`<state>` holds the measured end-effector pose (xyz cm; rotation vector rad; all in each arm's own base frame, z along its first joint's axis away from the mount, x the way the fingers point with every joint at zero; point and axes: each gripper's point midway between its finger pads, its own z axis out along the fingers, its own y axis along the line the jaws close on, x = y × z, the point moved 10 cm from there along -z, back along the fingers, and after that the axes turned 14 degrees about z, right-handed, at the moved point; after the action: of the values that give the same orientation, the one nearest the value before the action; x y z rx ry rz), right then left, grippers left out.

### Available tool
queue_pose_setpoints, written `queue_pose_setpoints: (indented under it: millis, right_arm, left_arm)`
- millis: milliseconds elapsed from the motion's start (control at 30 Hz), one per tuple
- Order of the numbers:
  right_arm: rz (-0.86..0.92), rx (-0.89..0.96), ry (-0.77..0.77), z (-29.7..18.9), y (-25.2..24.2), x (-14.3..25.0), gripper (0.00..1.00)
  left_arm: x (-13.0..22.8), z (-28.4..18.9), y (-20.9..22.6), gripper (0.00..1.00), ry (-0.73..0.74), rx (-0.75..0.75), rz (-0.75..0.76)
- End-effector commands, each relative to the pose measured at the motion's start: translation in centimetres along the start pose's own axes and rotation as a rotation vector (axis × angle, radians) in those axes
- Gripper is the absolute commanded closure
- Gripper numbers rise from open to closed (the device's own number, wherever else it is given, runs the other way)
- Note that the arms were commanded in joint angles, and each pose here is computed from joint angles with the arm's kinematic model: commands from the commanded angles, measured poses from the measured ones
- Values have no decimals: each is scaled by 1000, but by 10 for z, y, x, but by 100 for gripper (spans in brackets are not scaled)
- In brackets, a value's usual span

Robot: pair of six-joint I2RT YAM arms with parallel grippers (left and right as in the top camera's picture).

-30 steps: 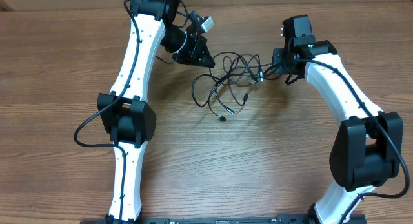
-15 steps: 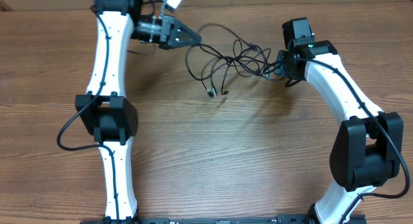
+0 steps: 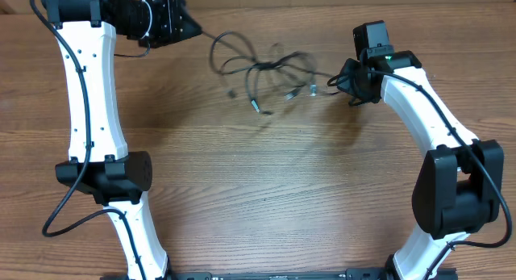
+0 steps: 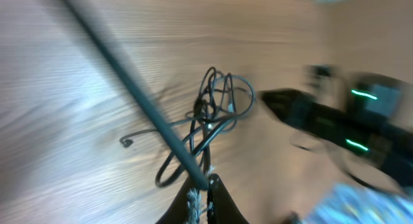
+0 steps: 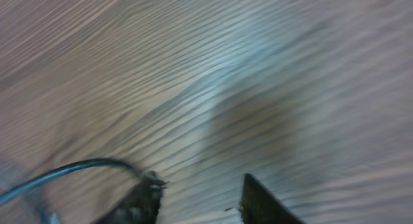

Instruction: Untangle cables

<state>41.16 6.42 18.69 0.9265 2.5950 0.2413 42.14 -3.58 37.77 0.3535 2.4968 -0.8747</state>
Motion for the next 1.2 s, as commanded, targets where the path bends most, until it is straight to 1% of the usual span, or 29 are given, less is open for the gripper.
queue_pose_setpoints:
  millis: [0,33,67,100,200,233,267,300,367,400,433,500,533,567,600,633,667,700,733,767,867,967,1100,1167]
  right_arm:
    - [-79,-197,141,-13,10,7,50]
    - [-81,-214,156,-13,11,8,40]
    - [-81,-226,170,-14,11,9,31]
    - [-83,-235,181,-14,12,10,24]
    - [-159,-314,236,-16,17,15,15]
    - [-205,-388,284,-19,21,18,12]
    - [-235,-453,322,-22,25,22,11]
    - [-246,-476,334,-23,27,23,9]
    - [-255,-486,335,-23,30,25,3]
    - [-257,-480,328,-23,30,25,0]
    - [-256,-467,317,-22,30,25,0]
    - [-242,-429,294,-20,28,23,0]
    - [-224,-410,289,-20,27,23,0]
    - [-208,-394,284,-19,25,22,0]
    - [-196,-384,280,-19,25,22,0]
    - [-190,-380,277,-19,25,21,0]
    - [-190,-382,276,-19,25,21,0]
    - [-174,-385,276,-19,26,21,0]
    - [-164,-385,277,-19,26,21,0]
    - [-152,-384,281,-19,26,21,0]
    - [-152,-418,320,-21,29,25,0]
    - [-167,-455,361,-23,35,32,0]
    - [-199,-456,377,-24,42,43,0]
    - [-270,-457,387,-23,49,58,0]
  left_arm:
    - [9,10,11,96,84,-350,-126]
    - [10,15,9,96,104,-382,-121]
    - [13,24,6,96,136,-438,-115]
    - [14,28,4,96,149,-461,-111]
    - [16,40,-5,96,177,-467,-85]
    - [16,44,-11,96,181,-433,-70]
    - [15,49,-20,96,186,-358,-16]
    - [15,52,-25,96,187,-310,21]
    - [12,59,-51,96,165,-43,234]
    - [11,59,-60,96,149,34,294]
    - [11,58,-70,96,125,124,362]
    - [8,48,-88,96,62,249,462]
    - [6,42,-94,96,32,272,484]
    - [2,34,-98,96,-6,263,487]
    - [-2,29,-97,96,-26,216,440]
    - [-5,28,-92,96,-26,130,346]
    - [-6,28,-84,96,-24,-4,196]
    - [-3,28,-69,96,-12,-227,10]
    - [-1,30,-65,96,2,-303,-11]
    - [2,33,-63,96,20,-345,-8]
    - [6,41,-60,96,66,-390,-13]
    - [5,43,-58,96,67,-392,-19]
    - [5,43,-56,96,60,-407,-44]
    - [5,42,-54,96,57,-448,-54]
